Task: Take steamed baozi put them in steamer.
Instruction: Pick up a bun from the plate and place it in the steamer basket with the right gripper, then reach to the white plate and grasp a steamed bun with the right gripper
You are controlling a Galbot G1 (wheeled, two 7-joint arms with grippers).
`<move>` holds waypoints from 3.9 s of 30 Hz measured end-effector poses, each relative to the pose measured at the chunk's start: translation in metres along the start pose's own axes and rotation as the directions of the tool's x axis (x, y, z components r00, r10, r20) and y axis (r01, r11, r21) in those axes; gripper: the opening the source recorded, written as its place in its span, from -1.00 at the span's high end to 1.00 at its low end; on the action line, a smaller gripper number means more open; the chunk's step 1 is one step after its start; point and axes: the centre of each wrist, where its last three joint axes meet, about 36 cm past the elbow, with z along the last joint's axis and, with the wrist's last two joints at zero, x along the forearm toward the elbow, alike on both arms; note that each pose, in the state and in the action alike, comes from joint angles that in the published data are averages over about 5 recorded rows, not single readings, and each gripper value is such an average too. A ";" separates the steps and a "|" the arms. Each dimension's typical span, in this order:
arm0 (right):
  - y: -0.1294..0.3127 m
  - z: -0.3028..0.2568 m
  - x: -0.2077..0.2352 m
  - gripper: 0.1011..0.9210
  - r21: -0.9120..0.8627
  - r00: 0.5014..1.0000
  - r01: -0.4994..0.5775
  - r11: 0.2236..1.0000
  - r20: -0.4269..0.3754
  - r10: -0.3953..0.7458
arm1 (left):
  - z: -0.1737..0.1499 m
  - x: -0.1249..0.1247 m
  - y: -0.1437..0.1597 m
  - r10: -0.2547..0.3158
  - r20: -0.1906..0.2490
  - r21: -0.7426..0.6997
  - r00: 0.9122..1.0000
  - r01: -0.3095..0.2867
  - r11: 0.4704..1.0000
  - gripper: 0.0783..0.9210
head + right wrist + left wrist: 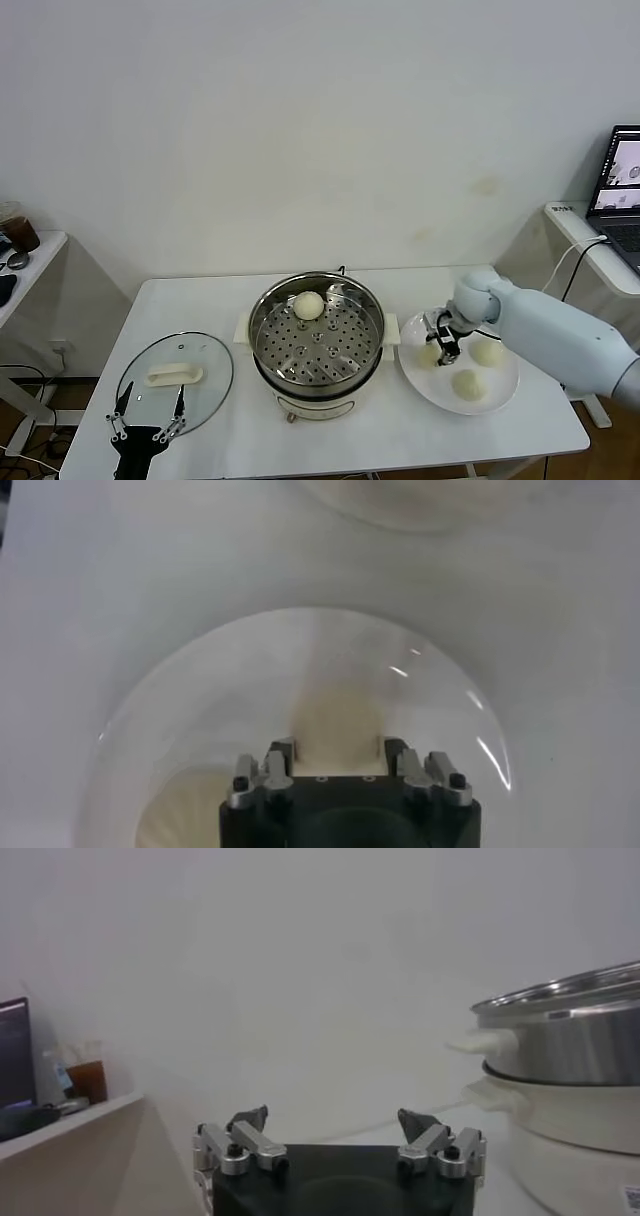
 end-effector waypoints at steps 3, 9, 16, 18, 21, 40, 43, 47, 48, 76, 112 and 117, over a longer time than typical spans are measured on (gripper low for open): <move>-0.005 0.006 0.026 -0.04 -0.015 1.000 -0.028 1.000 0.007 0.028 | -0.001 -0.002 -0.001 0.005 0.004 0.002 1.000 -0.005 1.000 -0.77; -0.026 -0.007 0.097 -0.04 -0.014 0.993 -0.107 0.994 0.044 0.108 | -0.004 -0.009 -0.002 0.018 0.014 0.007 1.000 -0.018 1.000 -0.77; -0.046 -0.061 0.175 -0.06 0.020 0.980 -0.173 0.985 0.105 0.170 | -0.006 -0.017 -0.002 0.030 0.026 0.011 0.999 -0.031 0.999 -0.77; -0.050 -0.080 0.189 -0.06 0.027 0.978 -0.176 0.984 0.121 0.172 | -0.006 -0.018 -0.001 0.032 0.029 0.008 0.999 -0.033 0.999 -0.77; -0.056 -0.110 0.201 -0.06 0.032 0.976 -0.170 0.985 0.142 0.163 | -0.006 -0.020 0.003 0.032 0.031 0.001 0.999 -0.032 0.999 -0.77; -0.079 -0.287 0.134 -0.07 0.029 0.984 -0.041 0.999 0.173 0.036 | -0.006 -0.020 0.014 -0.004 0.037 -0.003 0.999 0.004 1.000 -0.77; -0.080 -0.302 0.119 -0.07 0.026 0.985 -0.025 0.999 0.170 0.020 | -0.006 -0.020 0.015 -0.009 0.038 -0.003 0.999 0.009 1.000 -0.77; -0.081 -0.318 0.102 -0.08 0.020 0.986 -0.006 1.000 0.167 0.003 | -0.006 -0.020 0.015 -0.011 0.039 -0.002 0.999 0.011 1.000 -0.77; -0.081 -0.321 0.097 -0.08 0.018 0.986 -0.002 1.000 0.166 -0.001 | -0.006 -0.020 0.015 -0.011 0.039 -0.002 0.999 0.011 1.000 -0.77; -0.090 -0.329 0.097 -0.75 0.025 0.990 -0.010 1.000 0.140 0.007 | -0.005 -0.020 0.017 -0.018 0.042 0.000 0.999 0.018 1.000 -0.77; 0.065 0.035 0.083 -0.76 -0.031 0.997 0.073 0.997 0.011 -0.073 | -0.008 -0.013 0.008 0.016 0.032 -0.020 0.999 -0.016 1.000 -0.77; 0.076 0.046 0.057 -0.76 -0.044 0.997 0.071 0.997 -0.006 -0.071 | -0.009 -0.010 0.011 0.009 0.030 -0.025 1.000 -0.008 1.000 -0.77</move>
